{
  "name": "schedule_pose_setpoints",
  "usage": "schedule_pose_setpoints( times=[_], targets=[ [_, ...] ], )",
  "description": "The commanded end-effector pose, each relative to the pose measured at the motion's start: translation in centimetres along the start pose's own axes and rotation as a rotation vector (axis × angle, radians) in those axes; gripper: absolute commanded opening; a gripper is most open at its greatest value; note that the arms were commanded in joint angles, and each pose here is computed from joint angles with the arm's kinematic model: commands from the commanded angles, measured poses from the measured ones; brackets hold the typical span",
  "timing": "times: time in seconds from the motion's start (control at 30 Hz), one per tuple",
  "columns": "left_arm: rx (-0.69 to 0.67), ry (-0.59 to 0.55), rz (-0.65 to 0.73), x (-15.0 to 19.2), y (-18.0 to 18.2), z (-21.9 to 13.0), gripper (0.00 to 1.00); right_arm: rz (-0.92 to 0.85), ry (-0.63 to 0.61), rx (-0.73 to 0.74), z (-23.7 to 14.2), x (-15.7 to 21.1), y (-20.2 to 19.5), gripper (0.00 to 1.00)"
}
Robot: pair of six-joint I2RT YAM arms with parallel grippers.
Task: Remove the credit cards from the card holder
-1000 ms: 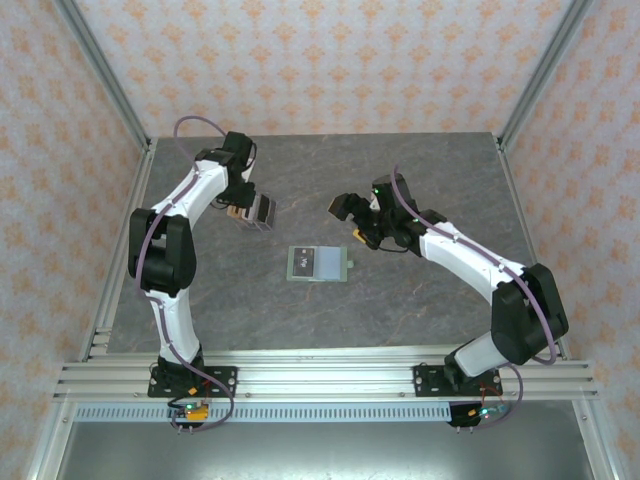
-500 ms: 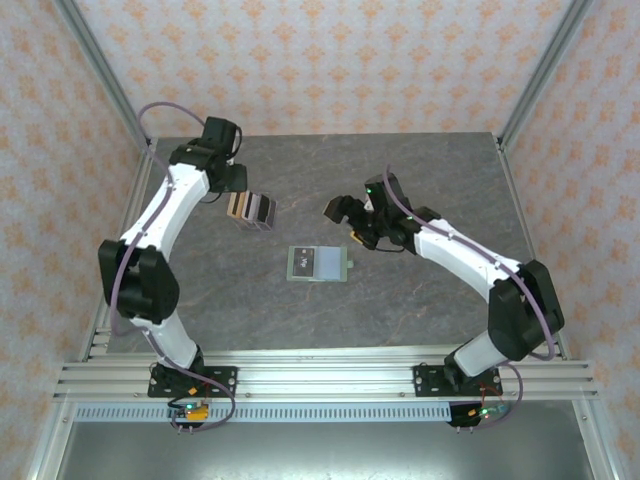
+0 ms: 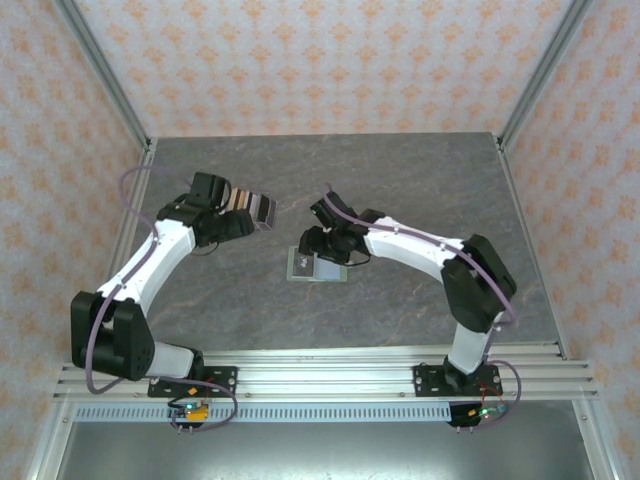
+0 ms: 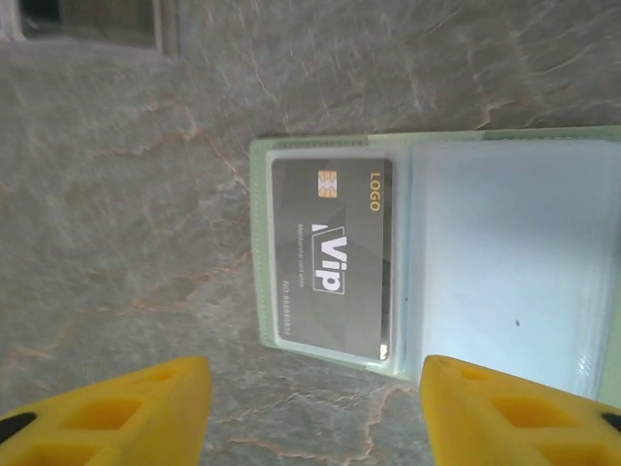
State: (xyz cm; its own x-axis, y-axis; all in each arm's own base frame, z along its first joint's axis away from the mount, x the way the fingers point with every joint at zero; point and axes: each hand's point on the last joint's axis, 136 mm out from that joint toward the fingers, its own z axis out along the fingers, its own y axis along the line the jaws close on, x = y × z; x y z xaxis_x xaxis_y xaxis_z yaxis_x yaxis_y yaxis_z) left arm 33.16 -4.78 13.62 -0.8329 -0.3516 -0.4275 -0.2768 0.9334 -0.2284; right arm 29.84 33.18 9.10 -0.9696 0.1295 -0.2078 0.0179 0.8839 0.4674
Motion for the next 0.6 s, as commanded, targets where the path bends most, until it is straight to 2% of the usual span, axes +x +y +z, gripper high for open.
schedule_pose_setpoints(
  times=[0.0, 0.23, 0.47, 0.57],
  targets=[
    [0.108, -0.041, -0.04, -0.1, -1.3, -0.7, 0.89, 0.003, 0.027, 0.048, 1.4, 0.1, -0.7, 0.5],
    [0.21, 0.039, -0.031, 2.2, -2.6, 0.0, 1.0, 0.126, -0.015, -0.079, 3.6, -1.7, 0.0, 0.43],
    [0.269, 0.099, -0.009, 3.4, -4.5, 0.6, 1.0, 0.157, -0.006, -0.059, 5.3, -2.3, -1.1, 0.34],
    [0.271, 0.123, 0.028, 3.9, -5.6, 1.1, 0.95, 0.164, 0.001, -0.049, 5.7, -2.0, -1.6, 0.31]
  ],
)
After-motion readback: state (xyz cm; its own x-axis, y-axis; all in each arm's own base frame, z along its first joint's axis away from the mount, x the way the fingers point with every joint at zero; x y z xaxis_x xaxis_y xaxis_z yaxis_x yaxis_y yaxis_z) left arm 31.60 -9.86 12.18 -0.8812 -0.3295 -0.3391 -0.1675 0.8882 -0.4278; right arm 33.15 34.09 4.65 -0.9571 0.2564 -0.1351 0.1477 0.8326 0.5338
